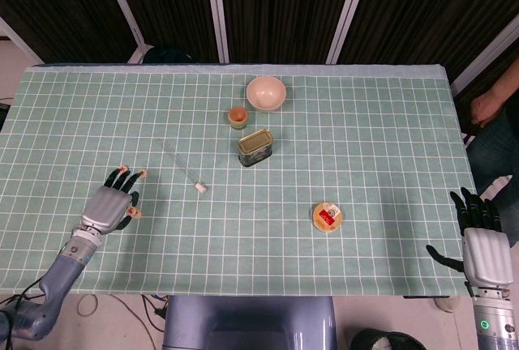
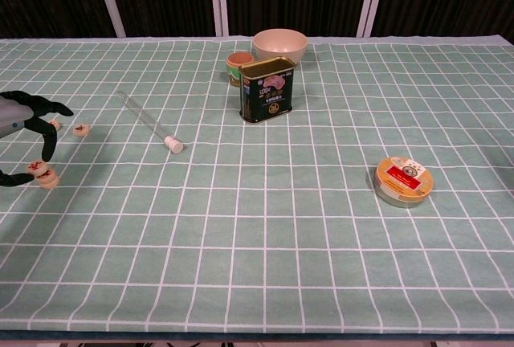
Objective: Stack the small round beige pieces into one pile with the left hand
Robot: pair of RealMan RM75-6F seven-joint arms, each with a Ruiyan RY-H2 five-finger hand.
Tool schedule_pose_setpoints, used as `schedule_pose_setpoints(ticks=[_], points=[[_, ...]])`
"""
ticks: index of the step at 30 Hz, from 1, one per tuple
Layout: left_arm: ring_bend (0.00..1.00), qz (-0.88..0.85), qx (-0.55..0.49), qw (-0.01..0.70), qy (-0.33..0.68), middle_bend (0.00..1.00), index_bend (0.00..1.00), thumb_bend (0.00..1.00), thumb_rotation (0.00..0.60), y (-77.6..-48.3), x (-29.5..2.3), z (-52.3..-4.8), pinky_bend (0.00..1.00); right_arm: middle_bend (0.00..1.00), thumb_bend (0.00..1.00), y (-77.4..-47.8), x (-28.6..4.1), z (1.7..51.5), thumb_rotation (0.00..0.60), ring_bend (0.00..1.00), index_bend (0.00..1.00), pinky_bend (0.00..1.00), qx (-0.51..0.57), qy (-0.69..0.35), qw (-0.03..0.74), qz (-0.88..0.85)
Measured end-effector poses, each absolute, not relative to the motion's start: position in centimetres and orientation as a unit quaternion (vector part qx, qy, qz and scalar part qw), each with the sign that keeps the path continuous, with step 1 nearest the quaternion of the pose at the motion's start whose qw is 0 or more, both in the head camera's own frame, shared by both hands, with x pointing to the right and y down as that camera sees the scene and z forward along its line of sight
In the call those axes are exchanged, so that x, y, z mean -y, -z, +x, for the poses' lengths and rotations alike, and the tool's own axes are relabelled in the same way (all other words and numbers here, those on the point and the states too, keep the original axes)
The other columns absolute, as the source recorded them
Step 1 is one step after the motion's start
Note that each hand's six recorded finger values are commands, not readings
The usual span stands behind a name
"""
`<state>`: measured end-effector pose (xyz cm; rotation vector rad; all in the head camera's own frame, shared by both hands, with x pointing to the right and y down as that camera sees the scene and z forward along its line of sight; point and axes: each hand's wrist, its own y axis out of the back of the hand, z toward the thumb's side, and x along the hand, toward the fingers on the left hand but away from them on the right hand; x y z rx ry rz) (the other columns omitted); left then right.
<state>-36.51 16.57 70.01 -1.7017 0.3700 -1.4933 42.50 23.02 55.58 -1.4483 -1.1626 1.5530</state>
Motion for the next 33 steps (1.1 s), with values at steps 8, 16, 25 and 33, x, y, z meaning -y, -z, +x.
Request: schedule_pose_setpoints(ticks=[8, 16, 25, 33], points=[[0.0, -0.677, -0.146, 0.414, 0.59, 0.06, 0.48, 0.33, 0.6, -70.11, -16.59, -36.12, 0.0, 0.01, 0.23, -55.55, -23.0, 42.53, 0.6, 0.03, 0.07, 0.0, 0.45, -0.6, 0.353, -0.559], [0.0, -0.676, -0.143, 0.416, 0.591, 0.06, 0.47, 0.33, 0.6, -70.13, -16.66, -36.09, 0.0, 0.01, 0.23, -55.56, -23.01, 42.52, 0.6, 0.03, 0.07, 0.0, 0.45, -0.6, 0.353, -0.559], [0.0, -0.675, -0.139, 0.416, 0.593, 0.06, 0.47, 0.33, 0.6, -70.44, -16.9, -36.11, 0.0, 0.01, 0.23, -55.53, -22.98, 42.54, 0.6, 0.03, 0.07, 0.0, 0.451, -0.6, 0.352, -0.559], [0.0, -0.674, -0.137, 0.417, 0.594, 0.06, 0.44, 0.33, 0.6, -70.58, -17.02, -36.07, 0.0, 0.01, 0.23, -55.55, -22.96, 42.53, 0.6, 0.03, 0.07, 0.0, 0.451, -0.6, 0.352, -0.559]])
